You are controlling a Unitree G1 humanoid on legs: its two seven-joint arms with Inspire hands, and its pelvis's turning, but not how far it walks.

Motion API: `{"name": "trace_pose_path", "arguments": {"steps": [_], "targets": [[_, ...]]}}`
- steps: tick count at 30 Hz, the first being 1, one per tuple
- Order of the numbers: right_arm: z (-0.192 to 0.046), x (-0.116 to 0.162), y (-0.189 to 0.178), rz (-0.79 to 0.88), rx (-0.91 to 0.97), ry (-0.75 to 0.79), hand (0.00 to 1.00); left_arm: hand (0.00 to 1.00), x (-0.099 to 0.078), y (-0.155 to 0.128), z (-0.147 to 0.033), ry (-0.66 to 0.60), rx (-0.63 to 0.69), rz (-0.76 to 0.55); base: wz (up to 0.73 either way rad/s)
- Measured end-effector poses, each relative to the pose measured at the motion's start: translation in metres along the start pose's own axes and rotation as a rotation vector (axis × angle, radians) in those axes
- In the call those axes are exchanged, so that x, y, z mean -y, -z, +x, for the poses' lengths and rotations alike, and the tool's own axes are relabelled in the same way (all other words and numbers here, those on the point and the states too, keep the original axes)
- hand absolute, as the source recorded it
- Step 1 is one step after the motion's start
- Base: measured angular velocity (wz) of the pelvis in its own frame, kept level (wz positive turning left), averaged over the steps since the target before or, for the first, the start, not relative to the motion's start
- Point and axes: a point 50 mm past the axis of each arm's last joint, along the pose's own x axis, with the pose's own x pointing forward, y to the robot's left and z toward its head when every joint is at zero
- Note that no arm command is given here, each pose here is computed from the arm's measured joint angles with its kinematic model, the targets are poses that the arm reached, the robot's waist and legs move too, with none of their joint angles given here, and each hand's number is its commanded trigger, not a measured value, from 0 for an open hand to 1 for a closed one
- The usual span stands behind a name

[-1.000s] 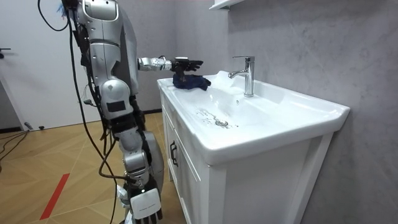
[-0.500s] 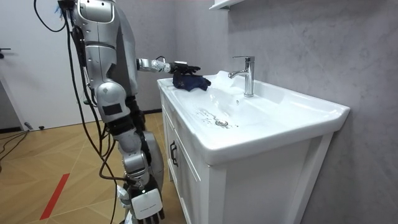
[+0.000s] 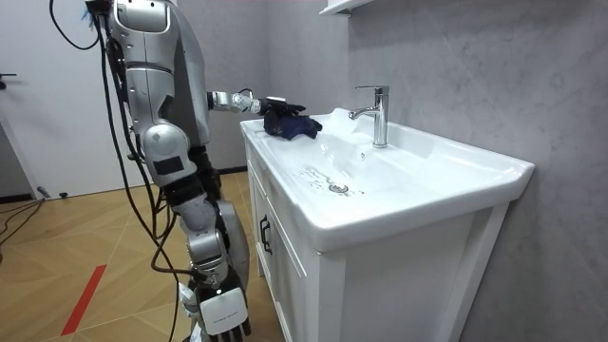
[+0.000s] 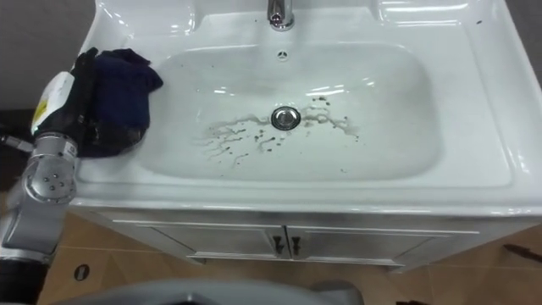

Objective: Wipe basin

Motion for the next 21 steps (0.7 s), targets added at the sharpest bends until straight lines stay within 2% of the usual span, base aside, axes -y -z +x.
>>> {"name": "trace_pose_path", "arguments": {"steps": [9, 10, 12, 13, 21], "targets": [[-0.002, 0.001, -0.007, -0.065, 0.021, 0.002, 0.00, 0.00, 0.014, 0.004, -0.002, 0.040, -0.031, -0.034, -0.04], [-0.002, 0.001, -0.008, -0.065, 0.023, 0.002, 0.00, 0.18, 0.015, 0.004, -0.002, 0.042, -0.032, -0.035, 0.00], [-0.002, 0.001, -0.008, -0.066, 0.027, 0.003, 0.00, 0.85, 0.017, 0.005, -0.002, 0.052, -0.038, -0.032, 0.00], [-0.003, 0.001, -0.008, -0.067, 0.028, 0.004, 0.00, 1.00, 0.017, 0.005, -0.002, 0.053, -0.039, -0.031, -0.03], [-0.002, 0.002, 0.004, -0.088, -0.028, 0.010, 0.00, 1.00, 0.018, 0.009, 0.005, 0.034, -0.059, 0.034, -0.06]]}}
